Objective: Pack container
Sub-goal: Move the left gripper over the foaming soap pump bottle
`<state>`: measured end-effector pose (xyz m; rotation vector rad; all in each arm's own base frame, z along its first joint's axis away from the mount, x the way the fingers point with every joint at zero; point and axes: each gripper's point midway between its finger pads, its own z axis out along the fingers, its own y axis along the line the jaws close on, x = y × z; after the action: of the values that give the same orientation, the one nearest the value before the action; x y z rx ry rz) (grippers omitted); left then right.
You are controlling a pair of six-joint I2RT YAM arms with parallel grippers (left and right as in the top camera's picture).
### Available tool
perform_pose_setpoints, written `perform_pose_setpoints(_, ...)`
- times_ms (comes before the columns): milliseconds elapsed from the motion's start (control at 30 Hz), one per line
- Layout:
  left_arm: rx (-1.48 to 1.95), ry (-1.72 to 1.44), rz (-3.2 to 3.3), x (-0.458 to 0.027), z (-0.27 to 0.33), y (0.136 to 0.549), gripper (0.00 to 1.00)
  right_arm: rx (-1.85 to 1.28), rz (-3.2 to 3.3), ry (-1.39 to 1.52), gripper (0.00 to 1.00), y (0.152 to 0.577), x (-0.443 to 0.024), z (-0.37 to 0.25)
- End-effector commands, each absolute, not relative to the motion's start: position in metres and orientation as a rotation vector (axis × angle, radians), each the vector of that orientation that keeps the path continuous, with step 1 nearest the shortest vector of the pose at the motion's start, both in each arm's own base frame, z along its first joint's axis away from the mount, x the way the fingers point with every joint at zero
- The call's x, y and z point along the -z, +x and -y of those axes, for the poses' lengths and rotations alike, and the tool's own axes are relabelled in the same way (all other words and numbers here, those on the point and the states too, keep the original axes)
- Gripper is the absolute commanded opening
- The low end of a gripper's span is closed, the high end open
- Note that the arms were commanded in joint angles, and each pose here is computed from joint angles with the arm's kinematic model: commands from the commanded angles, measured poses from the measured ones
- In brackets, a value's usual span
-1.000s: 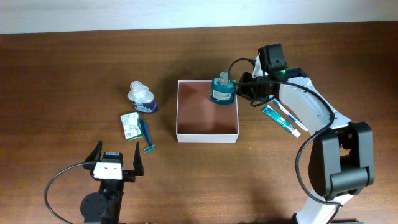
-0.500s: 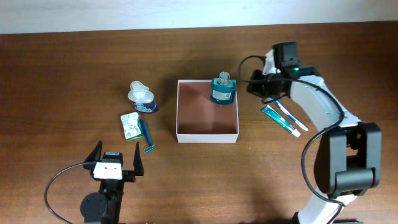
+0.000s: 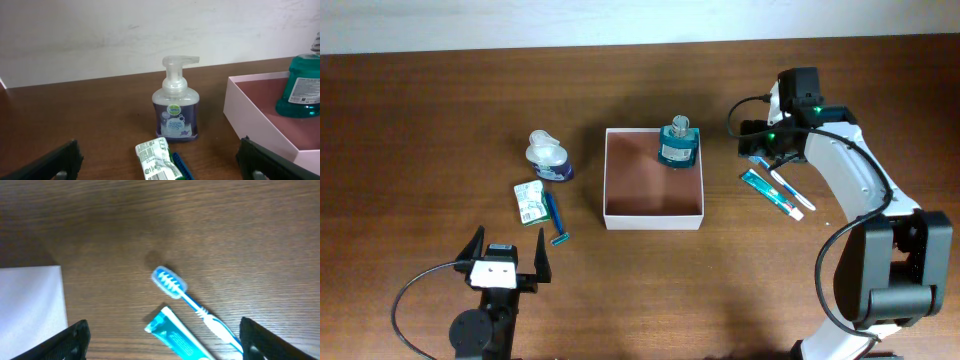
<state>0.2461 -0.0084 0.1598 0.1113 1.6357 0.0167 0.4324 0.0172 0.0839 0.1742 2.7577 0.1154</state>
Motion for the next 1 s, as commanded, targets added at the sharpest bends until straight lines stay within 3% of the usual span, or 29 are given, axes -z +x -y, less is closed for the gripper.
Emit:
perform_pose_setpoints(0,-0.015,0.131,-1.635,-0.159,0.01,0.246,0.99,0.026,-2.734,0.13,0.95,0.433,-0.092,0.0)
perform_pose_setpoints(33,-0.015,0.131,-1.635,-0.159,0.01,0.246,0.99,0.062,-2.734,0.132,0.99,0.433,-0.092,0.004)
perform_pose_setpoints(400,-0.014,0.132,-1.635,-0.159,0.011,0.246,0.99,0.152,-2.806,-0.172,0.99,0.417,-0.084,0.008)
perform_pose_setpoints(967,-0.004,0.142,-1.629,-0.16,0.013,0.246,0.99,0.146,-2.808,-0.172,0.99,0.412,-0.064,0.008)
